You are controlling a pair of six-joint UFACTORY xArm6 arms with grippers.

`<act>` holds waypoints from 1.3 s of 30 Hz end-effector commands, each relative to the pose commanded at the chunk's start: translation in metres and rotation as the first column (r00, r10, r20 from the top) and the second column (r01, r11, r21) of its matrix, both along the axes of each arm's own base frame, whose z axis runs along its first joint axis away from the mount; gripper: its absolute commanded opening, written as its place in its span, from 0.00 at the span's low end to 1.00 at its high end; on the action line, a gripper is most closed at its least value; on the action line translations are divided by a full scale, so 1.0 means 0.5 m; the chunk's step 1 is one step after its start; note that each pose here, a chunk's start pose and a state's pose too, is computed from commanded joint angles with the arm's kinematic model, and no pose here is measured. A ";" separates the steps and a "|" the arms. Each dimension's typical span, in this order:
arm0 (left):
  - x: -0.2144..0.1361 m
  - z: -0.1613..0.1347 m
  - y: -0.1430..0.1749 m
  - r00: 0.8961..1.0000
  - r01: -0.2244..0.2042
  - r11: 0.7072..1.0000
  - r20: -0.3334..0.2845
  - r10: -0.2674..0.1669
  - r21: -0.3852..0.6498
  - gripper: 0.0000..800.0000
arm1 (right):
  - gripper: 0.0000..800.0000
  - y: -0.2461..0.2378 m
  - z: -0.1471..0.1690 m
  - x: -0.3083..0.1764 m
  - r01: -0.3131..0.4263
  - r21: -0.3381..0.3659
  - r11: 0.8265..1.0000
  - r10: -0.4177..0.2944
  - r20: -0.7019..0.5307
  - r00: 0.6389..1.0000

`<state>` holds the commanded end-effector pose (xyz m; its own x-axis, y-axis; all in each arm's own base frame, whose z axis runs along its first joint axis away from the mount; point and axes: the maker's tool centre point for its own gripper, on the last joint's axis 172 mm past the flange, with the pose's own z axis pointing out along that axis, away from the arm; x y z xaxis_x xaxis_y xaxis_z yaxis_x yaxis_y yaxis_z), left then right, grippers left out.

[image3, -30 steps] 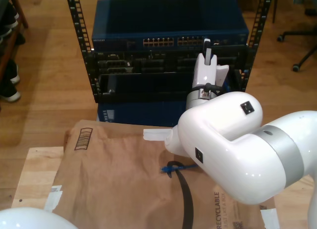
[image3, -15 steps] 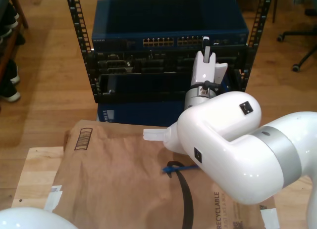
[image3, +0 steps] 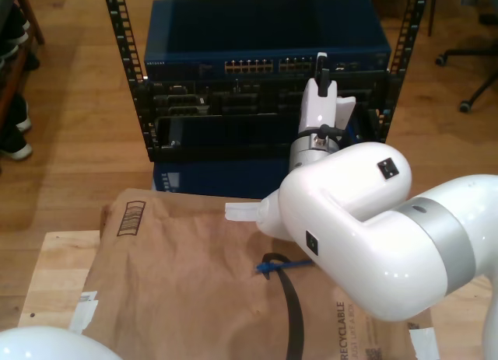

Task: Grab the cable and plug it in

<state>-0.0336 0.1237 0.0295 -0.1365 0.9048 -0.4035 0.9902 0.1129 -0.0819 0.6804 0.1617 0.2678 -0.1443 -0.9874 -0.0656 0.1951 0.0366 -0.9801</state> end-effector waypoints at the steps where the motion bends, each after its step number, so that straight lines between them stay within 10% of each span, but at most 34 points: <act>1: 0.000 0.000 0.000 1.000 0.000 1.000 0.000 0.000 0.000 1.00 | 0.39 0.008 0.000 -0.002 -0.005 0.001 1.000 0.005 0.000 1.000; 22: 0.000 0.000 0.000 1.000 0.000 1.000 0.000 0.000 0.000 1.00 | 0.38 -0.007 0.007 -0.034 0.002 -0.013 1.000 -0.002 -0.025 1.000; 39: 0.000 0.000 0.000 1.000 0.000 1.000 0.000 0.000 0.000 1.00 | 0.68 -0.051 -0.035 -0.189 -0.070 -0.081 0.994 0.047 -0.258 0.965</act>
